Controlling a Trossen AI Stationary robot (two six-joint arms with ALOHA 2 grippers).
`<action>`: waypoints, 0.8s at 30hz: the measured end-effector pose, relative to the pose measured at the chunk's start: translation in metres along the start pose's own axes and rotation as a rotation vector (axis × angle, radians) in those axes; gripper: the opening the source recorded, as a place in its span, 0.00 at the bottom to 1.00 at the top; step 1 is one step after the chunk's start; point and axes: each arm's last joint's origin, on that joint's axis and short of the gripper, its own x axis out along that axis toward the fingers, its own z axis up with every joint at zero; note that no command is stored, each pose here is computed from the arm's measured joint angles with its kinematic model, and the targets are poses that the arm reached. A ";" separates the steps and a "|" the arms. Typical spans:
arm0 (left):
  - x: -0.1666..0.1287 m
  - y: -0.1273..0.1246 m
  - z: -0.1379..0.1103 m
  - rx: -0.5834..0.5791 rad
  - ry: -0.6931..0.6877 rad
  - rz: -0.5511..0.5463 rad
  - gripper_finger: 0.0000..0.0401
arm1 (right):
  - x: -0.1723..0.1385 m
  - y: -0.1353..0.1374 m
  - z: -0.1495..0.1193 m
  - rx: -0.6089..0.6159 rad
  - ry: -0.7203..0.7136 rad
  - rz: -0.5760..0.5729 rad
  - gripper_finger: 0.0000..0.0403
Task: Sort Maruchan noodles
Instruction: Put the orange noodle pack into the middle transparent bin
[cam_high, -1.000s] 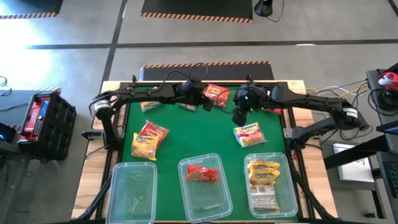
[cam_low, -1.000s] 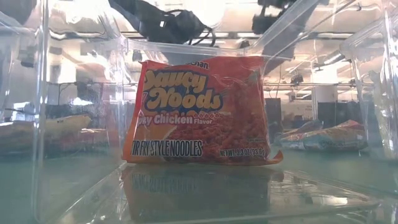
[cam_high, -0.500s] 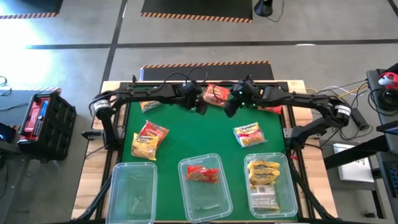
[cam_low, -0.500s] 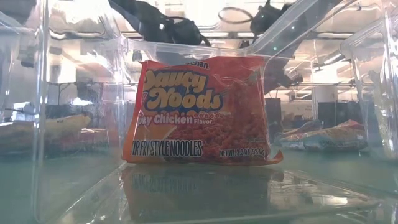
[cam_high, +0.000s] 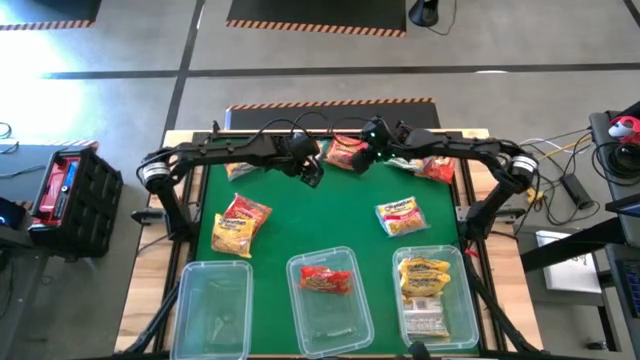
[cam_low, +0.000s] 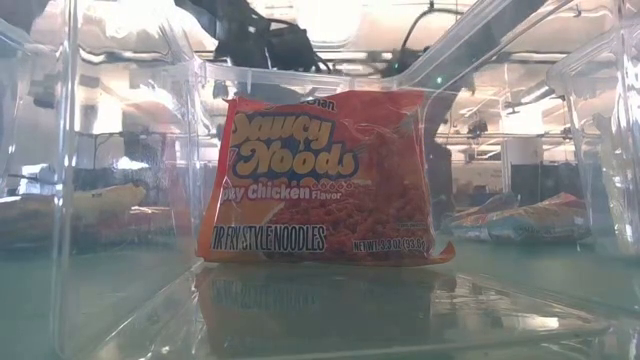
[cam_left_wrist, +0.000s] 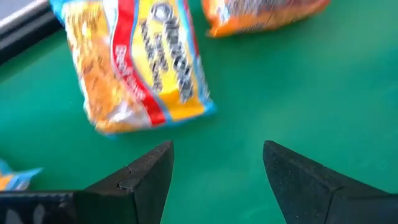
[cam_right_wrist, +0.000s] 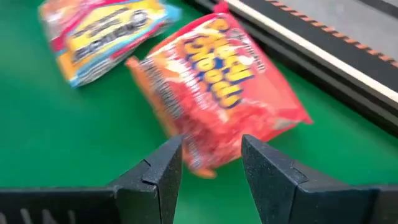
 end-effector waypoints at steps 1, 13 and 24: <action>0.000 -0.001 0.001 -0.004 -0.012 -0.008 0.58 | 0.005 -0.003 0.001 0.021 0.010 -0.007 0.38; 0.000 -0.002 0.002 0.057 -0.021 -0.032 0.58 | 0.025 -0.001 0.025 0.125 0.053 -0.020 0.38; 0.000 -0.003 0.002 0.136 -0.016 -0.040 0.58 | 0.030 0.005 0.035 -0.059 0.066 -0.010 0.38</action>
